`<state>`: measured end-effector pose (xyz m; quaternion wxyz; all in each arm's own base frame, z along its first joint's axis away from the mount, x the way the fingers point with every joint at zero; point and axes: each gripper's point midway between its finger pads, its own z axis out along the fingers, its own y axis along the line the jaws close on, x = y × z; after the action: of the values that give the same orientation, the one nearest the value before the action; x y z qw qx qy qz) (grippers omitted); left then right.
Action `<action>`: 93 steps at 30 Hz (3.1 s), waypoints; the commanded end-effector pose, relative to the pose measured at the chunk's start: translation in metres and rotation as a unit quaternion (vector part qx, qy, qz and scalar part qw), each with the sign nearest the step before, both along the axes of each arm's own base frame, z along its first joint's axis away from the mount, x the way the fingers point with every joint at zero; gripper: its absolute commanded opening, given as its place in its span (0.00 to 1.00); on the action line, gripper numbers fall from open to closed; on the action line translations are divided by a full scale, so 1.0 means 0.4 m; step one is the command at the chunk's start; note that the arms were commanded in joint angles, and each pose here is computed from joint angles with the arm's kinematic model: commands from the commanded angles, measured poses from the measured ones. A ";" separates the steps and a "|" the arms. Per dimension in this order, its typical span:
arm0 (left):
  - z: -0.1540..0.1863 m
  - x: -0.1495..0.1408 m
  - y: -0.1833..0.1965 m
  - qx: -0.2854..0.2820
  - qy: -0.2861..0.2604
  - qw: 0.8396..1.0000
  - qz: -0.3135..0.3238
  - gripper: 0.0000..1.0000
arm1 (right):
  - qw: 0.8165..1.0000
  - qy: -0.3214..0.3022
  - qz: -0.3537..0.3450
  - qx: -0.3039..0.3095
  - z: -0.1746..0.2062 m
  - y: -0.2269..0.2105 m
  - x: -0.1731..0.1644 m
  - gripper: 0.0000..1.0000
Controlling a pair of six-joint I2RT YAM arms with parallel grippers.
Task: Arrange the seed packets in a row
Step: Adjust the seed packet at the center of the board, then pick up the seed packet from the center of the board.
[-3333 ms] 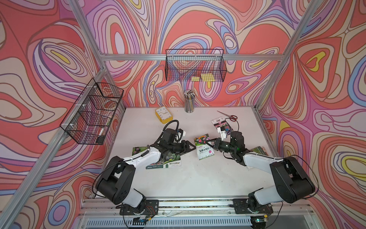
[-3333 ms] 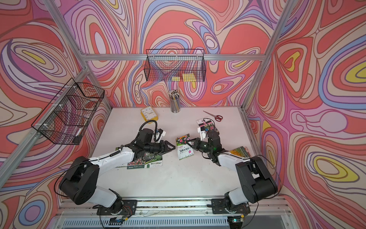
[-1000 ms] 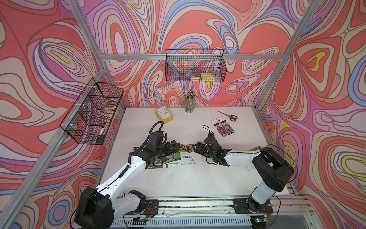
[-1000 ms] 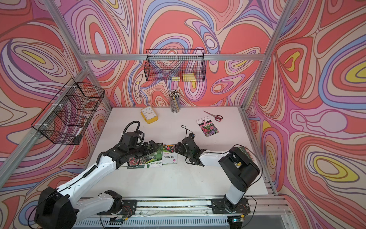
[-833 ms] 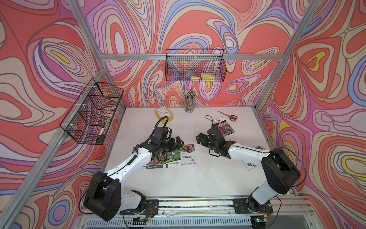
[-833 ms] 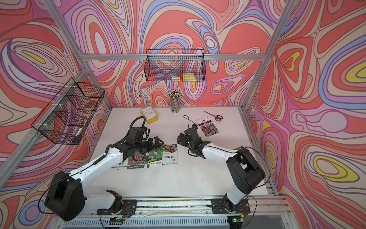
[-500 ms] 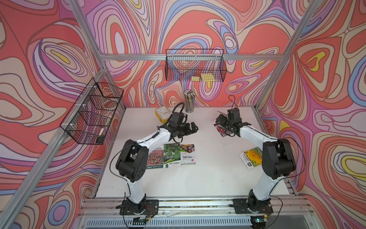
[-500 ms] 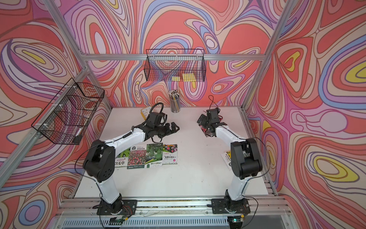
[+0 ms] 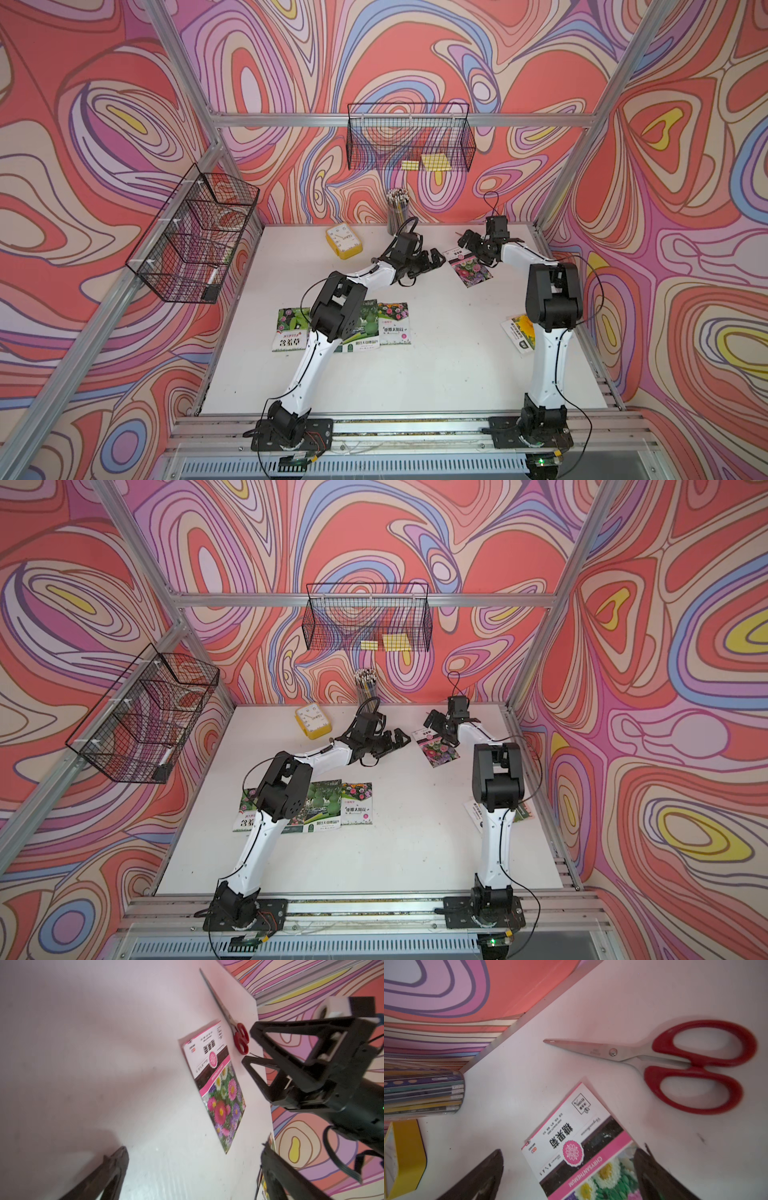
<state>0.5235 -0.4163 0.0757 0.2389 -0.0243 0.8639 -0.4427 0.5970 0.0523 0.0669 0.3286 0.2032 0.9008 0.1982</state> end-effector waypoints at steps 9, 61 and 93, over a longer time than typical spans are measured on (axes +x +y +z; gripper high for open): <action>-0.067 -0.005 0.003 -0.001 0.049 0.999 0.001 0.99 | 0.990 0.031 0.042 0.128 -0.118 0.108 0.013 0.95; -0.177 -0.146 0.040 0.001 0.164 0.986 0.015 0.99 | 0.982 0.045 0.118 0.139 -0.071 0.205 -0.055 0.96; -0.117 -0.214 0.058 0.012 0.157 0.987 -0.024 0.96 | 0.963 0.100 0.123 0.220 -0.078 0.206 -0.375 0.50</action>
<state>0.4581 -0.4084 0.0613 0.1291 -0.0455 0.8674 -0.4784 0.4573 0.1434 0.0394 0.1563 0.1735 0.8660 0.4422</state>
